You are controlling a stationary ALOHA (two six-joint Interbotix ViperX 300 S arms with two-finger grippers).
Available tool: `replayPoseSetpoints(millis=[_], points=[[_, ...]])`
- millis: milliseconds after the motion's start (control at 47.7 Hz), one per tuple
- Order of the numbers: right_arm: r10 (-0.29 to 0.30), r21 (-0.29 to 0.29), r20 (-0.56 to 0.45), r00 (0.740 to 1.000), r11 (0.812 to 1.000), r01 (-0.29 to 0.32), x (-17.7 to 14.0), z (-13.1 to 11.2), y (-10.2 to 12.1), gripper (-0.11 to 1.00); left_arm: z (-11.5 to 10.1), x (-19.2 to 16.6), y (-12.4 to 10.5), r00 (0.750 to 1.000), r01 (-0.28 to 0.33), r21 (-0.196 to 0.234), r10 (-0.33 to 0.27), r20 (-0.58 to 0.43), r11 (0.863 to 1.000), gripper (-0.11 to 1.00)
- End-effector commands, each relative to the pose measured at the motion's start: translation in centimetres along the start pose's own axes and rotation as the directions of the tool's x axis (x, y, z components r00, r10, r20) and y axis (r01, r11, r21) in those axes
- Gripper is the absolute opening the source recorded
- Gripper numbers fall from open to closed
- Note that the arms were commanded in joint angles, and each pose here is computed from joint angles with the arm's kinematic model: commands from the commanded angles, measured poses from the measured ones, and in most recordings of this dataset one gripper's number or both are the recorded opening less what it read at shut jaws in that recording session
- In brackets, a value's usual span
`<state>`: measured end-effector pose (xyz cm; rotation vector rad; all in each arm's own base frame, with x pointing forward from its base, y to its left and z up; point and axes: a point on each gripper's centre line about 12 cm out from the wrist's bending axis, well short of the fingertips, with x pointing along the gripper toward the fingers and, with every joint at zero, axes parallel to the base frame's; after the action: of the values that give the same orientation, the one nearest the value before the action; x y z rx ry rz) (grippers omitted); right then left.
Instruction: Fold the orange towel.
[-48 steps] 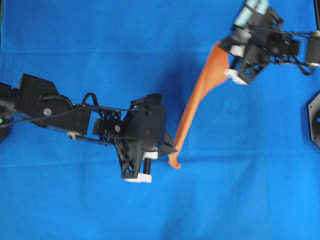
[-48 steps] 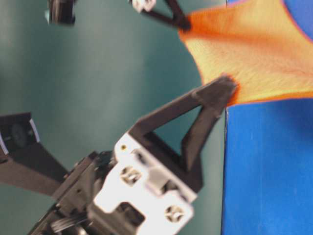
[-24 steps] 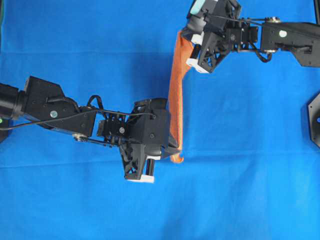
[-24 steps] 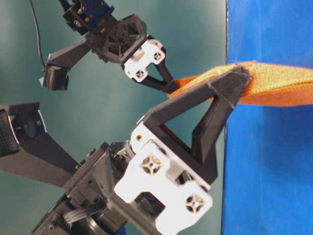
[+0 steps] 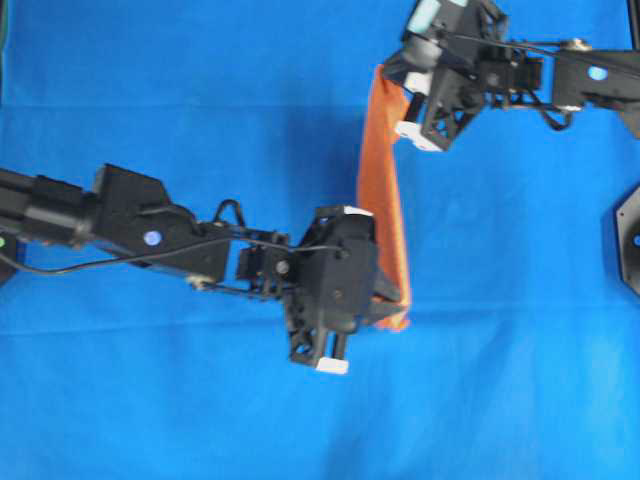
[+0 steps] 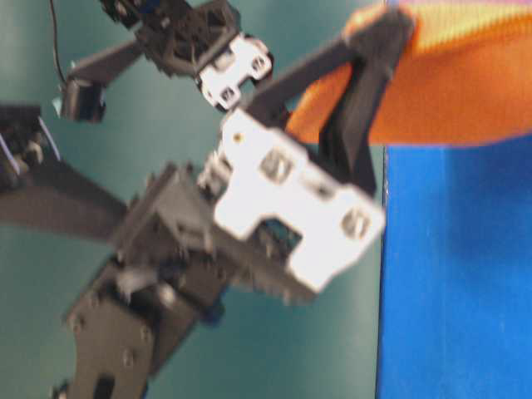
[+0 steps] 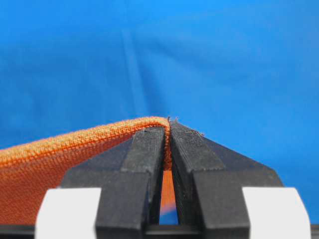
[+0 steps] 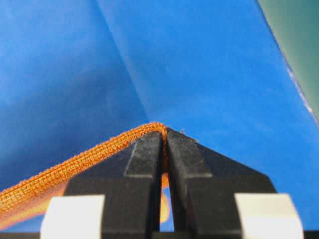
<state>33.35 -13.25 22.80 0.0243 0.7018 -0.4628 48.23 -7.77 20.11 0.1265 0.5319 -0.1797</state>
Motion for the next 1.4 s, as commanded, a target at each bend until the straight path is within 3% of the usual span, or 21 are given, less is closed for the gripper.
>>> replayPoseSetpoints(millis=[0,126,272,545,901,1383], points=[[-0.021,0.02,0.04,0.999,1.0,0.021,-1.8,0.4,-1.1,0.02,3.0,0.4,-0.4,0.997,0.001,0.037,-0.004,0.079,0.999,0.01],[-0.03,0.025,0.03,0.999,0.999,0.029,-2.8,-0.7,-1.4,0.02,4.1,1.9,-0.3,0.995,-0.003,0.052,-0.002,0.1,0.999,0.01],[-0.028,0.025,0.025,0.999,0.999,0.027,-2.8,-1.1,-1.3,0.02,3.7,2.3,-0.2,0.997,-0.001,0.045,-0.003,0.083,0.999,0.01],[0.015,0.005,0.029,0.999,1.0,-0.016,1.0,0.4,-0.3,0.02,-0.2,0.8,-1.1,0.999,0.022,0.0,-0.021,-0.028,1.0,0.01],[0.048,-0.049,0.02,0.999,0.998,-0.047,5.9,1.6,0.8,0.02,-6.3,-2.5,-2.2,0.988,0.027,-0.109,-0.043,-0.151,0.994,0.01],[0.116,-0.076,0.046,0.992,0.991,-0.113,7.1,0.3,1.9,0.02,-8.9,-3.2,-1.9,0.992,0.014,-0.126,-0.029,-0.124,0.992,0.01]])
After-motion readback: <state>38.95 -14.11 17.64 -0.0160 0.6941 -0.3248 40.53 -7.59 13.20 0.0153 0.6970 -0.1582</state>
